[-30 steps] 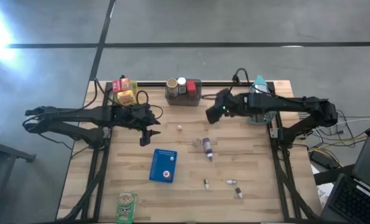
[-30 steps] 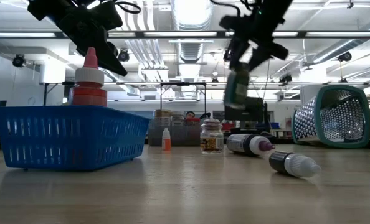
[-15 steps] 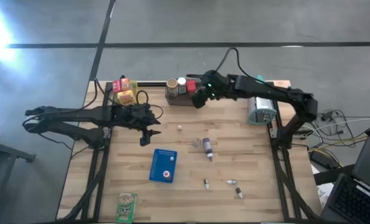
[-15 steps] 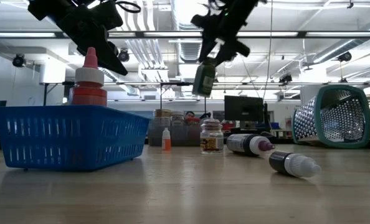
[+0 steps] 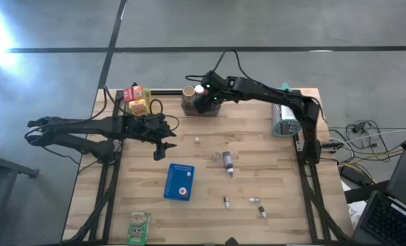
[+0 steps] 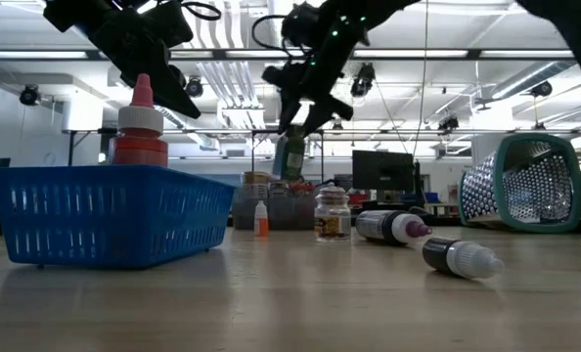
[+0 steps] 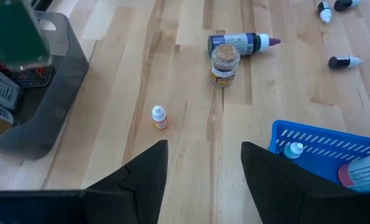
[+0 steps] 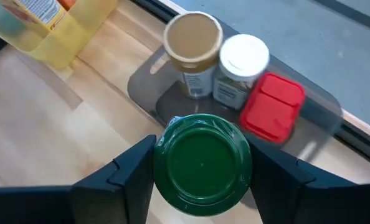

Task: Pick & Place Kitchen Items
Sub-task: Put the green spice bottle into the black bin

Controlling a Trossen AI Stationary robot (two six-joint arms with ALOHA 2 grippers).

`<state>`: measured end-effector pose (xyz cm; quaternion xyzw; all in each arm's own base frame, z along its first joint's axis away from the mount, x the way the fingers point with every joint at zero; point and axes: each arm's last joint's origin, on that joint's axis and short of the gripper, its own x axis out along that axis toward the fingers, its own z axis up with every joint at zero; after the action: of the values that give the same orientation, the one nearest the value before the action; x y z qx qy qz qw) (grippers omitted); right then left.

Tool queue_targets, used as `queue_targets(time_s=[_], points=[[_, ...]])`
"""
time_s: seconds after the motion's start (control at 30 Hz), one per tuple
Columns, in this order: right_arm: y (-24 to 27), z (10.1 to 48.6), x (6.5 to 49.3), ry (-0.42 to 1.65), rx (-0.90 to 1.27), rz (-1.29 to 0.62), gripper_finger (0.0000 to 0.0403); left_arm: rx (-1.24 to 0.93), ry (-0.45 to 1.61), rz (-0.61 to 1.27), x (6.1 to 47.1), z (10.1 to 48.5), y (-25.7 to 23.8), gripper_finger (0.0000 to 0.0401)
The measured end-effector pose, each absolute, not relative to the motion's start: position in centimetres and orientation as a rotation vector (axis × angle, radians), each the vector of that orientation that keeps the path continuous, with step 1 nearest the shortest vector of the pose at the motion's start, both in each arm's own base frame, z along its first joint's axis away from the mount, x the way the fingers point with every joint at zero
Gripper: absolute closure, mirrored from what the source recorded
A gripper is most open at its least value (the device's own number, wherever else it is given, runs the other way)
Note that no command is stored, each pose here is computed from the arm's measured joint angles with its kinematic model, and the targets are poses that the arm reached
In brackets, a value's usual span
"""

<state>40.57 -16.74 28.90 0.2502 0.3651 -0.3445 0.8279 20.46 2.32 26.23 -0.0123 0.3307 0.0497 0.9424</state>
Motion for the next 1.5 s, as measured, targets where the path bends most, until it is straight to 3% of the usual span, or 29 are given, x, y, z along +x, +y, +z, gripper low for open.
queue_targets(time_s=[0.43,1.17,1.5], points=[[-19.3,26.2,43.9,0.834,0.520,-0.751,0.0193,-0.027,0.703,0.101,20.3,26.0,2.3,0.0193],[-22.1,21.8,44.3,0.895,0.548,-0.801,0.0195,-0.027,0.707,0.101,20.3,25.9,2.3,0.0193],[-22.1,22.1,44.4,0.886,0.523,-0.787,0.0120,-0.027,0.706,0.100,20.3,25.9,2.3,0.0193]])
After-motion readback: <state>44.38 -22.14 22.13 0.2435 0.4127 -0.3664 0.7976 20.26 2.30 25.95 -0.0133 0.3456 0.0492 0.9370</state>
